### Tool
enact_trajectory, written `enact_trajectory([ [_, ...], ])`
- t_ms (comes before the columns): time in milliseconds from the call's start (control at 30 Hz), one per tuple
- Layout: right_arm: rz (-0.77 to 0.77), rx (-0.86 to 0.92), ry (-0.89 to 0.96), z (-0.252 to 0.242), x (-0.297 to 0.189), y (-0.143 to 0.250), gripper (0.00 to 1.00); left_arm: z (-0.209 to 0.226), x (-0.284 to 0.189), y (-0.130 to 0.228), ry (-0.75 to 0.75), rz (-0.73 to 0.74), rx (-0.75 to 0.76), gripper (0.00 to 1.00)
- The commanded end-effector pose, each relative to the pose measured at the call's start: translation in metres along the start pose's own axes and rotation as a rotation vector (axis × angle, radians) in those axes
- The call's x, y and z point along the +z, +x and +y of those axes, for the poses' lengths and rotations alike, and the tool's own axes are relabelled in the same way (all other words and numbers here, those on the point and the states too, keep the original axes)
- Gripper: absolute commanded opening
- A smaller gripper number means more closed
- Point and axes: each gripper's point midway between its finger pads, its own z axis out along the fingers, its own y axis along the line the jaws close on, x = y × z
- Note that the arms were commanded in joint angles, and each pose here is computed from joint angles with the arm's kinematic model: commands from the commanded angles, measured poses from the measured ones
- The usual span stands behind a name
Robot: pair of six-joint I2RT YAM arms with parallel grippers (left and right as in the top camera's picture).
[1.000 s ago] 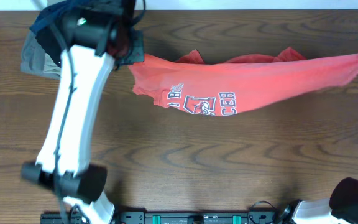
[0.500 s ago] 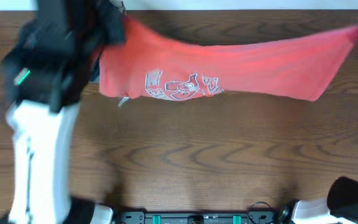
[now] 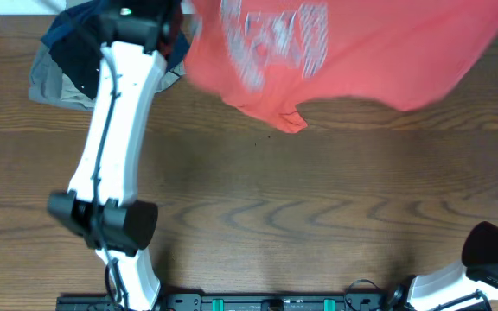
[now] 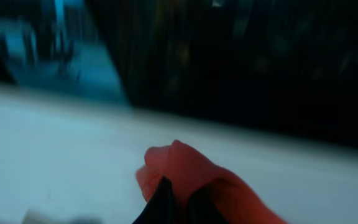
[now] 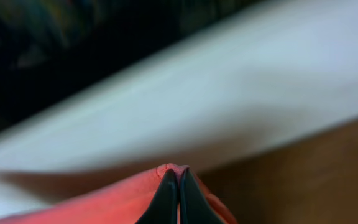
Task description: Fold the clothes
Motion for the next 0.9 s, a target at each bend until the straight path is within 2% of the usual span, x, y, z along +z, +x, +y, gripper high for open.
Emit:
enact_trajectory([
  [0, -0.156, -0.022, 0.029, 0.004, -0.059, -0.057, 0.01, 0.015, -0.086, -0.146, 0.008, -0.302, -0.082, 0.06],
  [100, -0.172, -0.033, 0.059, -0.005, -0.078, -0.066, 0.01, 0.014, -0.107, -0.168, 0.036, -0.331, -0.060, 0.06],
  [200, -0.111, -0.033, 0.080, -0.016, -0.074, -0.051, 0.01, 0.018, -0.106, -0.147, 0.021, -0.235, -0.024, 0.06],
  [300, 0.016, -0.021, 0.102, -0.028, -0.057, -0.017, 0.01, 0.016, -0.091, -0.077, 0.033, 0.024, 0.049, 0.06],
  [433, 0.224, 0.015, 0.121, -0.041, -0.033, 0.045, 0.01, 0.027, -0.075, 0.052, -0.016, 0.445, 0.070, 0.06],
  [533, 0.389, 0.036, 0.120, -0.045, -0.021, 0.096, 0.01, 0.036, -0.078, 0.151, -0.052, 0.747, 0.100, 0.06],
  [633, 0.546, 0.075, 0.119, -0.048, -0.013, 0.148, 0.01, 0.050, -0.093, 0.229, -0.096, 1.001, 0.141, 0.06],
  [733, 0.670, 0.107, 0.130, -0.054, -0.017, 0.185, 0.01, 0.065, -0.116, 0.263, -0.140, 1.156, 0.187, 0.06],
  [867, 0.763, 0.133, 0.146, -0.054, -0.034, 0.204, 0.01, 0.074, -0.144, 0.256, -0.163, 1.228, 0.209, 0.06],
])
